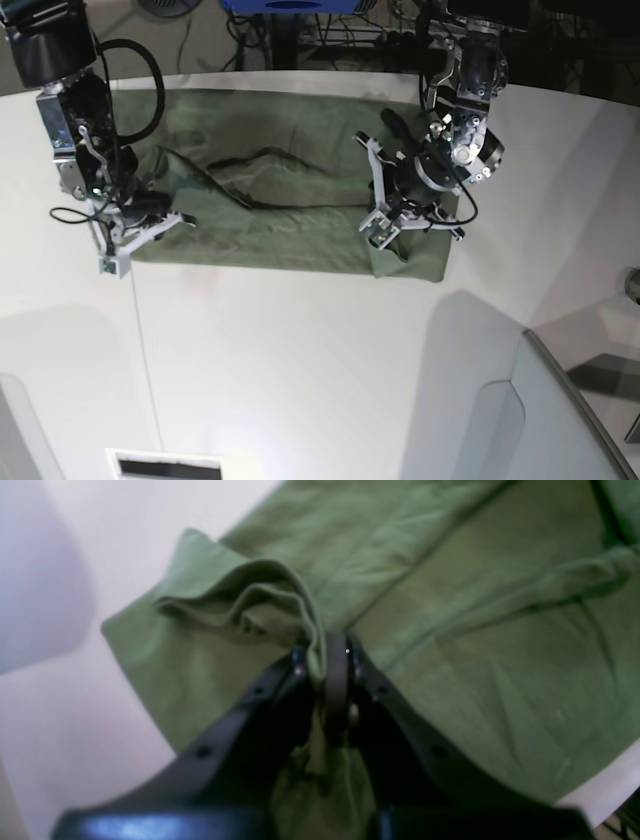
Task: Layout the t-shirt on the table in an organized manner, then fold the t-shirt properly
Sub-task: 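Lift the strip end with the left gripper and fold it toward the middle, then lower the folded end onto the strip and release with the left gripper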
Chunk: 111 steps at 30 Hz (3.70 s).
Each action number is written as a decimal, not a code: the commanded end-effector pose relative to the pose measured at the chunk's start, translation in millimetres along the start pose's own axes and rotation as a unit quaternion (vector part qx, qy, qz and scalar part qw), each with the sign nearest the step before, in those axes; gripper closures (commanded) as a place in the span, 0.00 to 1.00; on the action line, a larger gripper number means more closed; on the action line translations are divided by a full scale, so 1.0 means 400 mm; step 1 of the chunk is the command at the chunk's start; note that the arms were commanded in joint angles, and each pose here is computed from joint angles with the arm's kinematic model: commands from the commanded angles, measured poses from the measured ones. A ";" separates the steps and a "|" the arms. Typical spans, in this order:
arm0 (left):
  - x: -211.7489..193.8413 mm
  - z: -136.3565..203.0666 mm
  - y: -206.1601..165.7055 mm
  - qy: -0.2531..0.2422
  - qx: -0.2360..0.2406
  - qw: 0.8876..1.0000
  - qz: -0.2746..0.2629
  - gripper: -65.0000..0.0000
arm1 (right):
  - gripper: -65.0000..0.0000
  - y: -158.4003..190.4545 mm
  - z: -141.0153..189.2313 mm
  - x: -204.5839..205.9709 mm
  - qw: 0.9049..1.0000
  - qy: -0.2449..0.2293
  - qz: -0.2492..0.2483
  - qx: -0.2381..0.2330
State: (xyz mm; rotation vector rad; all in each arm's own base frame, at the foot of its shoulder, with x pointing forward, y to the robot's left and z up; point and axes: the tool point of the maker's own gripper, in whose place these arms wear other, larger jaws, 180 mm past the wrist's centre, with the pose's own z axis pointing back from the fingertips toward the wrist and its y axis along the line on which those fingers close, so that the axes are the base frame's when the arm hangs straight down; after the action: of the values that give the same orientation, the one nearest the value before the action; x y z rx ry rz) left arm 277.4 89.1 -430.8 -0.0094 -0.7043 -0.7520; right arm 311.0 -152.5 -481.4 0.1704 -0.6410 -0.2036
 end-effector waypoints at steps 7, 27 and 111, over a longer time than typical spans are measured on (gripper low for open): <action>0.030 -0.019 -0.023 -0.011 -0.015 1.000 -0.013 1.00 | 0.98 0.005 0.005 0.049 1.000 -0.026 0.002 0.006; 0.085 -0.058 -0.062 -0.022 -0.024 0.999 -0.022 1.00 | 0.98 0.005 0.005 0.049 1.000 -0.026 0.002 0.006; 0.155 -0.049 -0.249 -0.047 -0.220 0.974 -0.015 0.80 | 0.98 0.009 0.003 0.048 1.000 -0.024 0.004 0.007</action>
State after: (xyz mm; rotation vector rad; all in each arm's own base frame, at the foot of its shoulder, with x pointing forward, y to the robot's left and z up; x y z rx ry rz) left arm 248.3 -23.0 -444.7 -0.4333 -0.5682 -0.9248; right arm 310.9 -151.4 -481.6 0.1719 -0.6391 -0.2010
